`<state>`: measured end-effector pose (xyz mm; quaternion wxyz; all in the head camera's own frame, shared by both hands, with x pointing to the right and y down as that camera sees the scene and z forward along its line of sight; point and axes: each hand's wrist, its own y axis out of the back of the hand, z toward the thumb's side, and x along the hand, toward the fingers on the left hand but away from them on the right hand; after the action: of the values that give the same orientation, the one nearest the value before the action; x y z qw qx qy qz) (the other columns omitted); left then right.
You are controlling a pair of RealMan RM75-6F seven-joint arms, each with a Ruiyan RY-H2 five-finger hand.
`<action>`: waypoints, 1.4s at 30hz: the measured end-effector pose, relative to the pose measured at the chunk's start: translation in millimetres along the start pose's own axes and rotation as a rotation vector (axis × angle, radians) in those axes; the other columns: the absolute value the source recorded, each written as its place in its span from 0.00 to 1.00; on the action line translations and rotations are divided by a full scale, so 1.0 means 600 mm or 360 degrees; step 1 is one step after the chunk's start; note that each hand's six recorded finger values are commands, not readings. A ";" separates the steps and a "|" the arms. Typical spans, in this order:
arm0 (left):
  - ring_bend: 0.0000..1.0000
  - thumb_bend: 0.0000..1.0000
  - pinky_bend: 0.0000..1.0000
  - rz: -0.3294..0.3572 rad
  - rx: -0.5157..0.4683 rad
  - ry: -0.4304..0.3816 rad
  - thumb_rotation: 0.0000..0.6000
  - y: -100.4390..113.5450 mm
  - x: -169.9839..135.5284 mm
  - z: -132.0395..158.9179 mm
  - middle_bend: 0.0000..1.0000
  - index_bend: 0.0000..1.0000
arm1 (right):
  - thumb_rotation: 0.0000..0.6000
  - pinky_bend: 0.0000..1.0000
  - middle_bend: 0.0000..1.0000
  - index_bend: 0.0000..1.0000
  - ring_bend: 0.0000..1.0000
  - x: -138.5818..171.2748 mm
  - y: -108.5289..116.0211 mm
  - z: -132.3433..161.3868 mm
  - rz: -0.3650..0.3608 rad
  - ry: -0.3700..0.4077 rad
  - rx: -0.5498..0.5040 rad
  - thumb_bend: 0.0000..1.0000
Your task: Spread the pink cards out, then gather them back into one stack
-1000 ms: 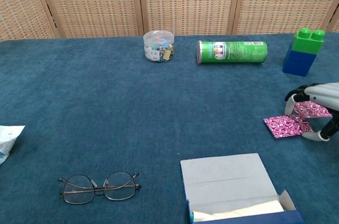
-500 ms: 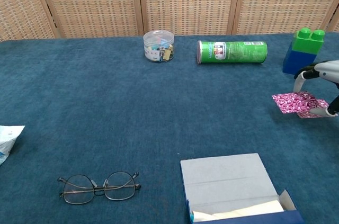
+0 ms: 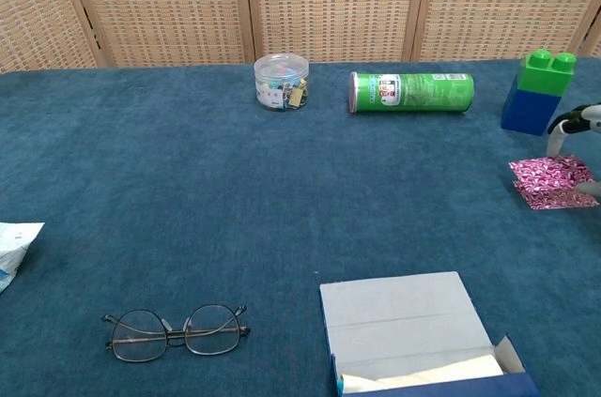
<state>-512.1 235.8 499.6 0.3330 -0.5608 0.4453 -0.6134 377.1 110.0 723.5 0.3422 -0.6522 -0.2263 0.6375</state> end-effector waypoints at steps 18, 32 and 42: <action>0.00 0.05 0.00 0.0001 0.0006 0.0003 1.00 0.001 -0.002 0.003 0.00 0.00 | 1.00 0.00 0.12 0.37 0.00 -0.005 -0.026 -0.024 0.0067 -0.0009 0.0027 0.37; 0.00 0.06 0.00 -0.0002 0.0004 0.0003 1.00 0.000 0.000 0.003 0.00 0.00 | 1.00 0.00 0.10 0.24 0.00 -0.005 -0.017 -0.016 0.0057 0.0006 0.0025 0.31; 0.00 0.06 0.00 -0.0016 -0.0002 0.0003 1.00 -0.007 0.001 0.004 0.00 0.00 | 1.00 0.00 0.11 0.24 0.00 0.015 0.028 -0.013 -0.0119 -0.0009 -0.0088 0.34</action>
<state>-509.5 236.2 503.7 0.3291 -0.5626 0.4432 -0.6153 383.0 104.2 704.5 0.3469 -0.6506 -0.2690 0.6197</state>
